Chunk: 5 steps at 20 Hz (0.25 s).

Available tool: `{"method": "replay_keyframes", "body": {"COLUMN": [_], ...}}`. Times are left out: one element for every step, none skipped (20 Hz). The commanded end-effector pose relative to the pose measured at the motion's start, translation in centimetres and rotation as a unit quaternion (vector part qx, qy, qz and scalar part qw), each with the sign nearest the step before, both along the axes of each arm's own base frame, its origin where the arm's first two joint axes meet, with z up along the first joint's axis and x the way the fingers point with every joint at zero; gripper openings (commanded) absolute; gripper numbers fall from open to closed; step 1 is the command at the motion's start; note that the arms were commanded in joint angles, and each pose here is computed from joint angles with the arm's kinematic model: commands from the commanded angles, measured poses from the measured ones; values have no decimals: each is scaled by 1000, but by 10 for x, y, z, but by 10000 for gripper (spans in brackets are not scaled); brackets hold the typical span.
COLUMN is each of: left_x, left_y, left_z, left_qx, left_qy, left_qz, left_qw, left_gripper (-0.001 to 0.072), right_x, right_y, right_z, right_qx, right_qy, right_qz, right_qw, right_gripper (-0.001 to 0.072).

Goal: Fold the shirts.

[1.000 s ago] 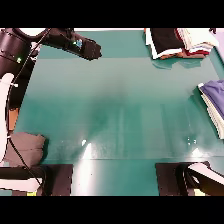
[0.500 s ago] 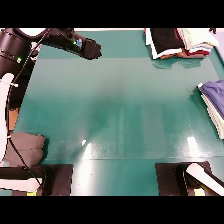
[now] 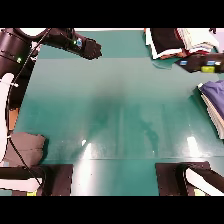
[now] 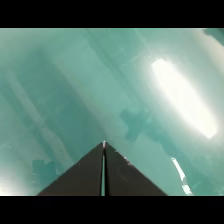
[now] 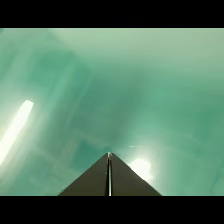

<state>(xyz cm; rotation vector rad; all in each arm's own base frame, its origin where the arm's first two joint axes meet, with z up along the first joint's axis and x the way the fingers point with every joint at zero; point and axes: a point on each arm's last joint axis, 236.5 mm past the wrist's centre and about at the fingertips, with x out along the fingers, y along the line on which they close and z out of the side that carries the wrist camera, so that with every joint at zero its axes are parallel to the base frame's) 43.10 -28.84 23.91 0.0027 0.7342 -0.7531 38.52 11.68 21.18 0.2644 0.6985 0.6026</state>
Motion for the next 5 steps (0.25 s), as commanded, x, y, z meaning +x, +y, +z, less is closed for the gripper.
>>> {"method": "replay_keyframes", "body": {"left_x": [0,0,0,0,0], "left_y": [0,0,0,0,0], "left_z": [0,0,0,0,0], "left_qx": [0,0,0,0,0], "left_qy": [0,0,0,0,0], "left_qz": [0,0,0,0,0], "left_qw": [1000,1000,1000,1000,1000], "left_gripper": [24,24,24,24,24], "right_x": [-16,-18,-19,-19,-19], "right_y": [49,53,54,54,54], "right_z": [3,3,3,3,3], "right_qx": [0,1,1,1,1], "right_qy": [-8,-8,-8,-8,-8], "right_qz": [64,69,71,71,71], "right_qw": [998,998,997,997,997], "right_gripper": [14,14,15,15,14]}}
